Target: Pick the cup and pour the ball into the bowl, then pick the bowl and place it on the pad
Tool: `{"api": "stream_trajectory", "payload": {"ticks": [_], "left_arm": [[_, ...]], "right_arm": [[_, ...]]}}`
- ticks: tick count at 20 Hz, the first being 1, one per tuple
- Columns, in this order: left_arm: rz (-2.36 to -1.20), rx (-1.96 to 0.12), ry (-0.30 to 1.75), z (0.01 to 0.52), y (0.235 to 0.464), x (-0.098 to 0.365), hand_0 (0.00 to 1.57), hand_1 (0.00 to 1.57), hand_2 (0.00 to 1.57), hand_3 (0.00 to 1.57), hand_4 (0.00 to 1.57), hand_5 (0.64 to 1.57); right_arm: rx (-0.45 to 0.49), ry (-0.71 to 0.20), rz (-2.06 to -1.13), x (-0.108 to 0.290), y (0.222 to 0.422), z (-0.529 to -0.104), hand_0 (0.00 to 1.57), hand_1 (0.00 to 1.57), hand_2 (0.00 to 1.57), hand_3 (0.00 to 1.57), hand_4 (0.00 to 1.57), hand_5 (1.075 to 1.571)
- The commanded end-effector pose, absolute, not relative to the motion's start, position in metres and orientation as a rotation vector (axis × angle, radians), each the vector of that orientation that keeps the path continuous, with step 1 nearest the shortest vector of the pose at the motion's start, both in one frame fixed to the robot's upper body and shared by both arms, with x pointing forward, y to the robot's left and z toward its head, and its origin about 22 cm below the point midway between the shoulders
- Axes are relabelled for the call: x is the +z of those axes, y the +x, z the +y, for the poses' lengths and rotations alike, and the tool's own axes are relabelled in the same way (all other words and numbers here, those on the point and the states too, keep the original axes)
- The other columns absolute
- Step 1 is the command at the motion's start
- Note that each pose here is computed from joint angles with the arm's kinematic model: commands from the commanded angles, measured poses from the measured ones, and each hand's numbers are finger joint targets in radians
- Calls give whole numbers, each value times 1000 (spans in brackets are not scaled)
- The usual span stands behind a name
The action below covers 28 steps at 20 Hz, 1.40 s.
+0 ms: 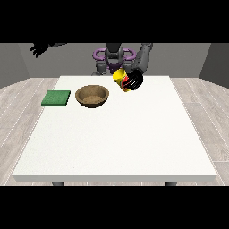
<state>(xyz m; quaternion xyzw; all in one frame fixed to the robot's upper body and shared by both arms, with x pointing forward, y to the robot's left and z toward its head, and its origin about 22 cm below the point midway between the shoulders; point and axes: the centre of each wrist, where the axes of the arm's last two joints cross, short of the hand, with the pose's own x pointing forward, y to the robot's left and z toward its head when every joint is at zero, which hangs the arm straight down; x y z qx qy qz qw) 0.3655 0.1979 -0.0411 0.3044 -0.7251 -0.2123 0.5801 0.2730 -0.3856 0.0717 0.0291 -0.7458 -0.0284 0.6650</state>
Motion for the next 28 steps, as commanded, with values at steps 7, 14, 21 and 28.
{"api": "stream_trajectory", "payload": {"ticks": [7,14,21,28], "left_arm": [[-1583,-926,1039,124,382,-24,1370,1370,1571,1571,1455,1531],[-1455,-1184,1223,69,389,7,1311,1311,1571,1571,1470,1529],[-1279,-1413,1553,47,399,35,1453,1453,1571,1571,1090,1569],[-1206,-1633,1593,20,372,34,254,254,1235,1557,1077,1570]], "right_arm": [[-128,53,-1629,44,268,-417,0,0,0,74,688,1559],[-125,61,-1568,28,276,-413,0,0,0,172,699,1560],[-94,105,-1555,15,284,-395,0,0,0,293,699,1555],[-68,132,-1574,8,295,-377,0,0,0,324,690,1553]]}}
